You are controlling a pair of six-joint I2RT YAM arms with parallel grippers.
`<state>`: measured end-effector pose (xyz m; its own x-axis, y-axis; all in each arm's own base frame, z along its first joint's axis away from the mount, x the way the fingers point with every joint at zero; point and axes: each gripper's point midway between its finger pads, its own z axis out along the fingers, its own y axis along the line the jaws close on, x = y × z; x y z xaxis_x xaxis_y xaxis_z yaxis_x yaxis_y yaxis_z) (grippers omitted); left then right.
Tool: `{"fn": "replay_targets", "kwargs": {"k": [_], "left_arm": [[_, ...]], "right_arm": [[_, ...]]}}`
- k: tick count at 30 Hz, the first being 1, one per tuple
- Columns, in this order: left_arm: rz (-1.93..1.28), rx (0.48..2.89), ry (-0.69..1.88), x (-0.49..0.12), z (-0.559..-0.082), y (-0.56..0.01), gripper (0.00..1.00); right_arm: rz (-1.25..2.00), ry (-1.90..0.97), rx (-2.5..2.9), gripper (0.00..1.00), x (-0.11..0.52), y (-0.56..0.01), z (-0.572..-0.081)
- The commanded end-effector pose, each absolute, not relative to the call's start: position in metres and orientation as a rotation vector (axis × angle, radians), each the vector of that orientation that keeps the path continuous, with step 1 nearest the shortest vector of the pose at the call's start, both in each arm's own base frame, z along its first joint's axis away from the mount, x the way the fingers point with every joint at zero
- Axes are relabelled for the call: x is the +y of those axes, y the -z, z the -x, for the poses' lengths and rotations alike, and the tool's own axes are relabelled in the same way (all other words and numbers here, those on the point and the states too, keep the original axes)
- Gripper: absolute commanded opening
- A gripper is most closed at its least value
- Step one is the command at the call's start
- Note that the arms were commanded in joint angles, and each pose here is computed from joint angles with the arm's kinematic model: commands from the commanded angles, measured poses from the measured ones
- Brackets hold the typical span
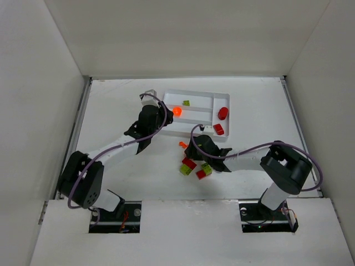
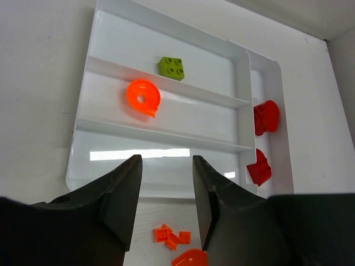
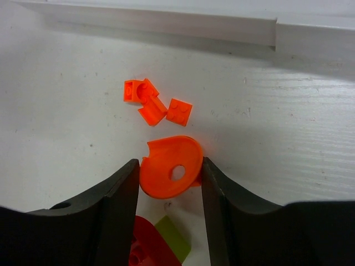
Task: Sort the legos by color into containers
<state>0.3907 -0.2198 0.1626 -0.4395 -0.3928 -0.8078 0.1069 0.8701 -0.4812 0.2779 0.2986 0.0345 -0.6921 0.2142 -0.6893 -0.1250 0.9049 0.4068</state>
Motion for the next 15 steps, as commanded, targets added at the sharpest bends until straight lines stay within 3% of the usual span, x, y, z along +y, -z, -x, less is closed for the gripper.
{"fn": "replay_targets", "kwargs": {"k": [1, 7, 15], "left_arm": [[0.234, 1.864, 0.622, -0.213, -0.375, -0.189, 0.4], [0.262, 1.887, 0.639, -0.199, -0.342, -0.168, 0.48], [0.227, 1.98, 0.681, -0.203, -0.29, -0.124, 0.48]], "right_arm": [[-0.092, -0.554, 2.222, 0.46, 0.299, -0.046, -0.286], [-0.083, -0.584, 2.138, 0.45, 0.294, -0.081, -0.29], [-0.095, -0.598, 2.026, 0.46, 0.281, -0.133, -0.328]]}}
